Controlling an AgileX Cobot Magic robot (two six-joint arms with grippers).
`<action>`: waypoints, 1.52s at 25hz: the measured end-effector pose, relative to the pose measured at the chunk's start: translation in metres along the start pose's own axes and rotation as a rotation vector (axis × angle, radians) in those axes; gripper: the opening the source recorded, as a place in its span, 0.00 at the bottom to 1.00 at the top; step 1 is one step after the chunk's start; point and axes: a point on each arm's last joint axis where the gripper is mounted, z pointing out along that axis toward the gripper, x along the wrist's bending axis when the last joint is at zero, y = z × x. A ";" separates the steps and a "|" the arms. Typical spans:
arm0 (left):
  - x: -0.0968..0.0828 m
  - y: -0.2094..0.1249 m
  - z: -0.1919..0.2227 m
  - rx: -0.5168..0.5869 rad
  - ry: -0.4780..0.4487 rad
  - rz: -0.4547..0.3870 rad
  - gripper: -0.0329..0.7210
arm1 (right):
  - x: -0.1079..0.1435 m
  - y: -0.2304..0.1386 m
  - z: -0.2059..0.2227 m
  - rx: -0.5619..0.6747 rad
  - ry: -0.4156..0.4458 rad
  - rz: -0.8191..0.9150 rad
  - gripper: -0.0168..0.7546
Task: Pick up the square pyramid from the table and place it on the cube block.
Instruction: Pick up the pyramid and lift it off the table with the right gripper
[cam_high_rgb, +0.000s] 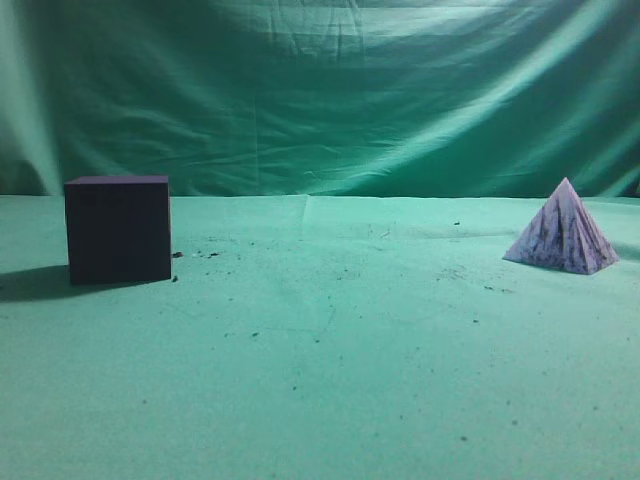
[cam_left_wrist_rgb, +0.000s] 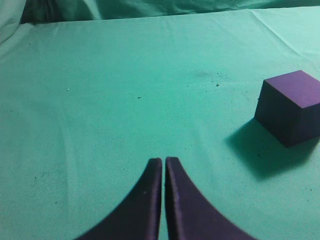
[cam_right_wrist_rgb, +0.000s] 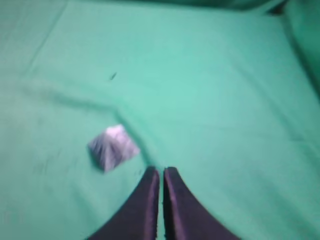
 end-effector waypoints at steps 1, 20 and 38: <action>0.000 0.000 0.000 0.000 0.000 0.000 0.04 | 0.004 0.007 0.008 0.047 0.033 -0.038 0.09; 0.000 0.000 0.000 0.000 -0.001 -0.003 0.04 | 0.047 0.059 0.194 0.695 0.130 -0.016 0.89; 0.000 0.000 0.000 0.000 -0.002 -0.007 0.04 | 0.046 0.033 0.260 0.742 0.072 -0.110 0.70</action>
